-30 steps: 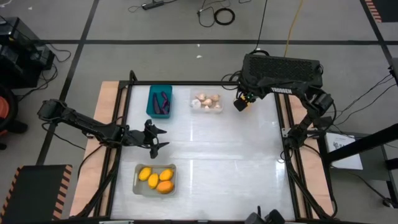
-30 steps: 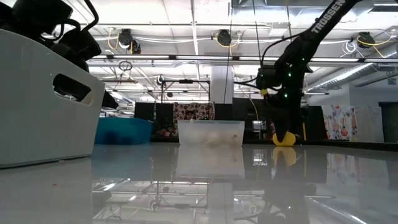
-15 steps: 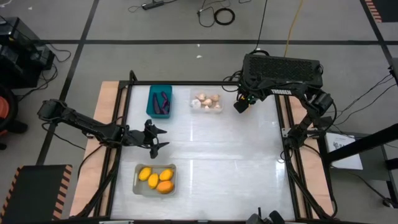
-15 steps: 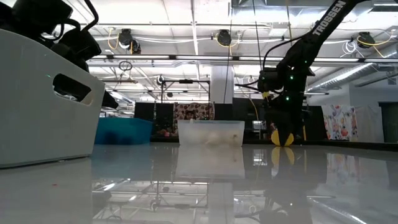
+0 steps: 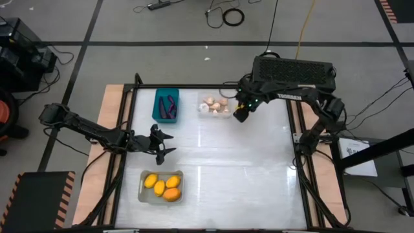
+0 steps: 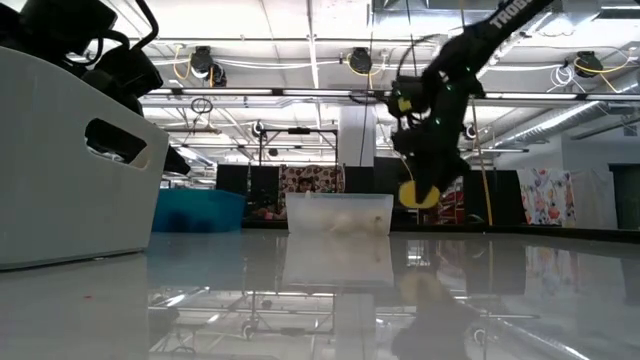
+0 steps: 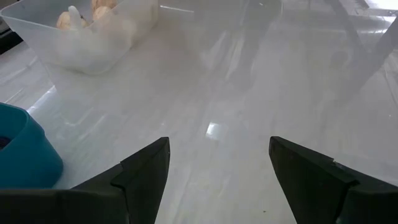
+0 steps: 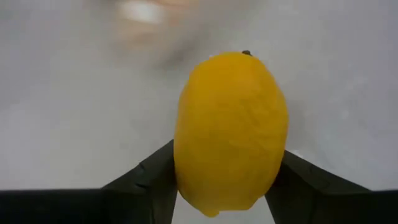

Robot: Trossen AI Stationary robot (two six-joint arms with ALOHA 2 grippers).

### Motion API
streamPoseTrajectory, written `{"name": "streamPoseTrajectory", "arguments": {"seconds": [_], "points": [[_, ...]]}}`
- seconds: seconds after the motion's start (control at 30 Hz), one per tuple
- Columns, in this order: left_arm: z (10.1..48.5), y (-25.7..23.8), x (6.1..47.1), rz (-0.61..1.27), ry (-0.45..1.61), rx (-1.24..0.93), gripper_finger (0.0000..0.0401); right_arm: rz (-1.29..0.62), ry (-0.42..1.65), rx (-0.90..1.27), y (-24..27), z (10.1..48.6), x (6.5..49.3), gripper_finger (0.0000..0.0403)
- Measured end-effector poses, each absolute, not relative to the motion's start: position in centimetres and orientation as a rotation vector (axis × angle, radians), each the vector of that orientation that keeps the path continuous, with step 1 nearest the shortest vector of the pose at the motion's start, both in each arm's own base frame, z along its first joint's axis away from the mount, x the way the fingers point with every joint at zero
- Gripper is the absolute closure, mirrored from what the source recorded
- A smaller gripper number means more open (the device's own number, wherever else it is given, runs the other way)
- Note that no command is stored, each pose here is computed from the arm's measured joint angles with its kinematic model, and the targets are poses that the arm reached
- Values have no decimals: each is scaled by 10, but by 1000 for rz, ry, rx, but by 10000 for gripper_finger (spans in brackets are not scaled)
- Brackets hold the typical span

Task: Sort produce into baskets
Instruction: Put the lemon into the gray bin

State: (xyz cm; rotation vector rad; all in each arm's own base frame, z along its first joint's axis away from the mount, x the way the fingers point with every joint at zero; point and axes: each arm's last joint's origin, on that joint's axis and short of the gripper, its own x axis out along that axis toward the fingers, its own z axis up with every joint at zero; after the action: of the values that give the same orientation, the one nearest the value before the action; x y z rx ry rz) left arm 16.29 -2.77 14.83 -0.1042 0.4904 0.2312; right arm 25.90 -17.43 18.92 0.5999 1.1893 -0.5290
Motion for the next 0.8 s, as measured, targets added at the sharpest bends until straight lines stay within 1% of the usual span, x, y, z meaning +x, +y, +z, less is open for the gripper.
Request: {"name": "streamPoseTrajectory", "arguments": {"seconds": [0.1,0.2,0.37,0.5,0.63,0.8], "points": [[148,-28,163,231,490,-104,120,-464,1193,541,-155,201,277,209],[148,-28,163,231,490,-104,120,-411,1203,516,-132,213,293,218],[148,-28,163,231,490,-104,120,-292,1161,453,-81,229,320,234],[148,-28,163,231,490,-104,120,-162,1013,398,-34,238,344,235],[148,-28,163,231,490,-105,120,0,810,347,17,248,366,234],[149,-28,163,231,486,-106,120,196,585,282,78,246,388,234]]}}
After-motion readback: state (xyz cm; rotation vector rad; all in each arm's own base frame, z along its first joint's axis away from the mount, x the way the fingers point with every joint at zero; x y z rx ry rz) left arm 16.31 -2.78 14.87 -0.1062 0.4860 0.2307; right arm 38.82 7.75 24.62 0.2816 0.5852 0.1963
